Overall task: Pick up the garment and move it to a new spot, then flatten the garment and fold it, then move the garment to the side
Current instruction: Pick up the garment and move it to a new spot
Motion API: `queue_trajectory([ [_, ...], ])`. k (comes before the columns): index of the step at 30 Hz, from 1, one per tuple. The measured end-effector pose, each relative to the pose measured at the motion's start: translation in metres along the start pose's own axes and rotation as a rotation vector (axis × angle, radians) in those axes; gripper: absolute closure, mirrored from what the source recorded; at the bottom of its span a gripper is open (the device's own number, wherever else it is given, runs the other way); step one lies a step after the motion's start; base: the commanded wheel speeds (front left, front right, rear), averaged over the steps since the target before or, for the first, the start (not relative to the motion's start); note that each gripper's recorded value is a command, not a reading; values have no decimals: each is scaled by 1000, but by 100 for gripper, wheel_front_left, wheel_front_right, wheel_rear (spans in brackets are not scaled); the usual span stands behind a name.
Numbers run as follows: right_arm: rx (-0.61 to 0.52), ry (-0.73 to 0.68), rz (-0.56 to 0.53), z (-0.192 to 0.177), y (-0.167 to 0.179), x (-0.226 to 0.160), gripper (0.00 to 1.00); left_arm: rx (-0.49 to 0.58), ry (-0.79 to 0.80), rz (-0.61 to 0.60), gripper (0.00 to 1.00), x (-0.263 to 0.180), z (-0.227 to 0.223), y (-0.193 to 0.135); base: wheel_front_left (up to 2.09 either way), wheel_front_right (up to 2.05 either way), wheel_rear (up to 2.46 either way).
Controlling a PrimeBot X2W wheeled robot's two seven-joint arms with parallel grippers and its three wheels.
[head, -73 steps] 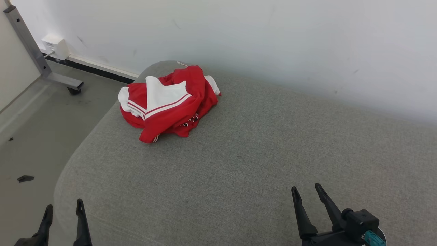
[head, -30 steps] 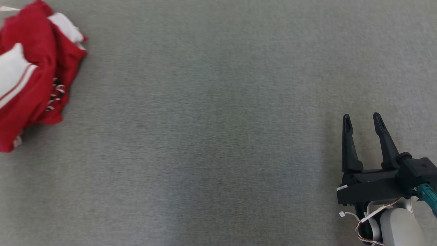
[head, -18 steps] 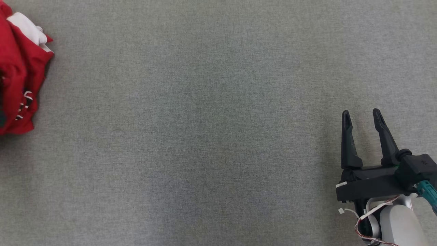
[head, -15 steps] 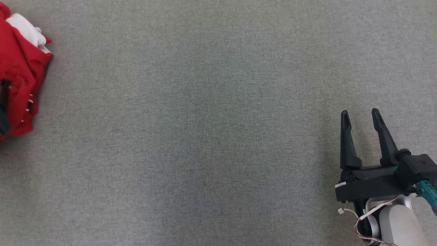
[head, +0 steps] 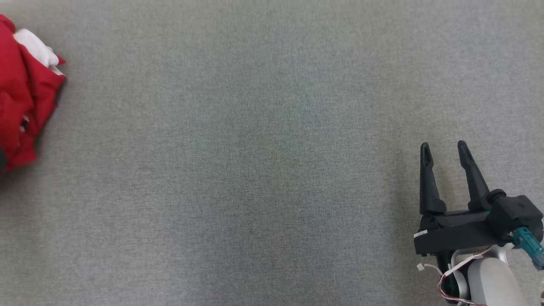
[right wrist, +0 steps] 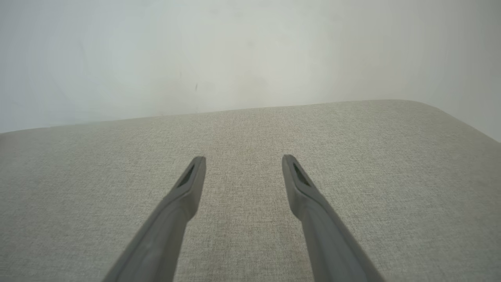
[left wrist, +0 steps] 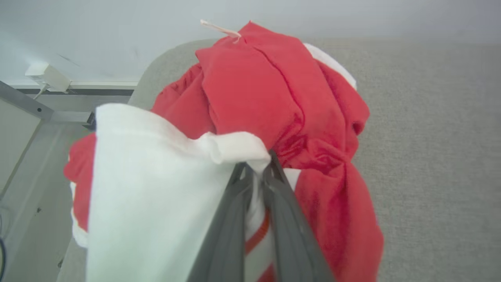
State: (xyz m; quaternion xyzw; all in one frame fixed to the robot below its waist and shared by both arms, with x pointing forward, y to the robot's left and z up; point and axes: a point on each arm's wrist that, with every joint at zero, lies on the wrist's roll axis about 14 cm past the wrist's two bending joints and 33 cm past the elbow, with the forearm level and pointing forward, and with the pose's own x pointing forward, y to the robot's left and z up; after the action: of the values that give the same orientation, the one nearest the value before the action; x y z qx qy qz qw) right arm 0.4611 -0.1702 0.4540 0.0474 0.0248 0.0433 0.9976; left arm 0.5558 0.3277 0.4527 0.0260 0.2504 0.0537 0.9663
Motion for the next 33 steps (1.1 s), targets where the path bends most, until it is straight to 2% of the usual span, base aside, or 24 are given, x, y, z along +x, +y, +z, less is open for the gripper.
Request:
queue_trajectory([
  [9,45,-29,10,11,7,-13,0,77,-417,-7,100,-43,125,-3,0,0,0],
  [15,67,-61,5,23,8,-26,0,136,-728,-66,100,-105,229,-32,0,0,0],
  [19,83,-75,-8,28,4,-36,0,155,-879,-163,100,-145,281,-75,0,0,0],
  [23,99,-86,-42,32,-6,-46,0,148,-960,-319,100,-172,308,-136,0,0,0],
  [28,112,-91,-94,34,-22,-62,0,146,-1001,-508,100,-193,317,-211,0,0,0],
  [33,131,-110,-154,38,-40,-78,0,137,-982,-677,100,-198,298,-275,0,0,0],
])
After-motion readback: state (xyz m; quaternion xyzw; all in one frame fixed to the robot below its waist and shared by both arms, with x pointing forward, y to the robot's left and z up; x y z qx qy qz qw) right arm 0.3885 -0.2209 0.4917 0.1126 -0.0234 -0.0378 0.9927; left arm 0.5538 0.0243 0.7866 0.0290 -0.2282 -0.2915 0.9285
